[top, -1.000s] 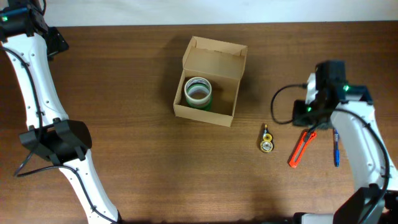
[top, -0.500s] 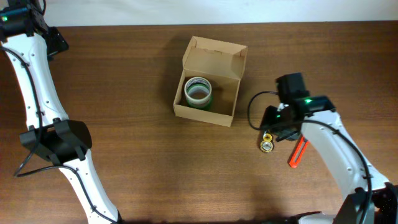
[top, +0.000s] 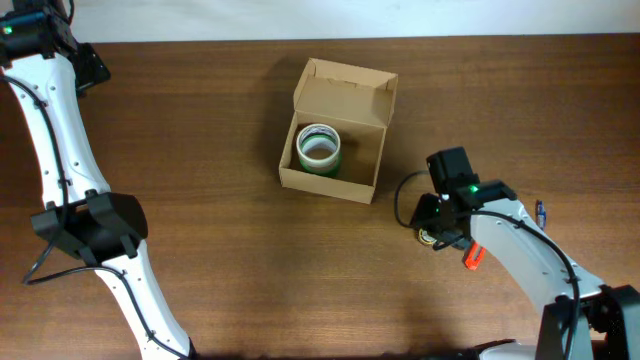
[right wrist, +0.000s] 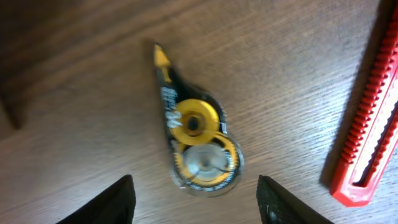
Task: Pack container
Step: 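Lower the right gripper onto the yellow correction tape and close on it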
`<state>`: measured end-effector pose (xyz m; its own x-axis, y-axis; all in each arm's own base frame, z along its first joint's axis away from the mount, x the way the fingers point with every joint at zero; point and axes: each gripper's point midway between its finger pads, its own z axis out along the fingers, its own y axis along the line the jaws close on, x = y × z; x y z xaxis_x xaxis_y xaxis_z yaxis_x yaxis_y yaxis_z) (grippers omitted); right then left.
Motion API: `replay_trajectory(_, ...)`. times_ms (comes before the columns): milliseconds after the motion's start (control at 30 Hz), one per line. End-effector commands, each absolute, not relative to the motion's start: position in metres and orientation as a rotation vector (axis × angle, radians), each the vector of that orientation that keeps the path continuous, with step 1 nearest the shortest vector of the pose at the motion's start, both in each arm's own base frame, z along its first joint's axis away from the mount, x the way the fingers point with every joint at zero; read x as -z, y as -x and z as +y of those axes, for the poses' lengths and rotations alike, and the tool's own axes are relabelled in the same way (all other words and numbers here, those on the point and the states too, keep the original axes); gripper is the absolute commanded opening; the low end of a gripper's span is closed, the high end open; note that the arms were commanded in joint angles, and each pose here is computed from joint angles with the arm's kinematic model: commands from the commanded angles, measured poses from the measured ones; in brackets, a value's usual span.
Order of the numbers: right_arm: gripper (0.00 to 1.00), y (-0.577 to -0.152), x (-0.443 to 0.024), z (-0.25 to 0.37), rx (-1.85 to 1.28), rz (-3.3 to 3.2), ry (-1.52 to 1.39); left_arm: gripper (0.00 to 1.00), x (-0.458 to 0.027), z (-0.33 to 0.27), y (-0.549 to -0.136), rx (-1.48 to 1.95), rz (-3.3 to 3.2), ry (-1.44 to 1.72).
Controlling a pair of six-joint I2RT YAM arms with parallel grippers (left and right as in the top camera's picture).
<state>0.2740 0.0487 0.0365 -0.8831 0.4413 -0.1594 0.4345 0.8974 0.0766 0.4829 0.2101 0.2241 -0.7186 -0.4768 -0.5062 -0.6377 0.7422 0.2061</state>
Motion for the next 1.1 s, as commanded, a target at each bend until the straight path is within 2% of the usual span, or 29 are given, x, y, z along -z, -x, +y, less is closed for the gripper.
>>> replay_trajectory(0,0.65,-0.271,-0.034,0.044,-0.053,2.899,-0.583,1.00,-0.240,0.211,-0.478,-0.516,2.494,0.840)
replay_trajectory(467,0.70,-0.282,-0.031,0.038,-0.171,2.916,-0.308,1.00,-0.240,0.211,-0.478,-0.516,2.494,0.840)
replay_trajectory(1067,0.66,-0.286,-0.010,0.042,-0.206,2.939,-0.492,1.00,-0.240,0.211,-0.478,-0.516,2.494,0.840)
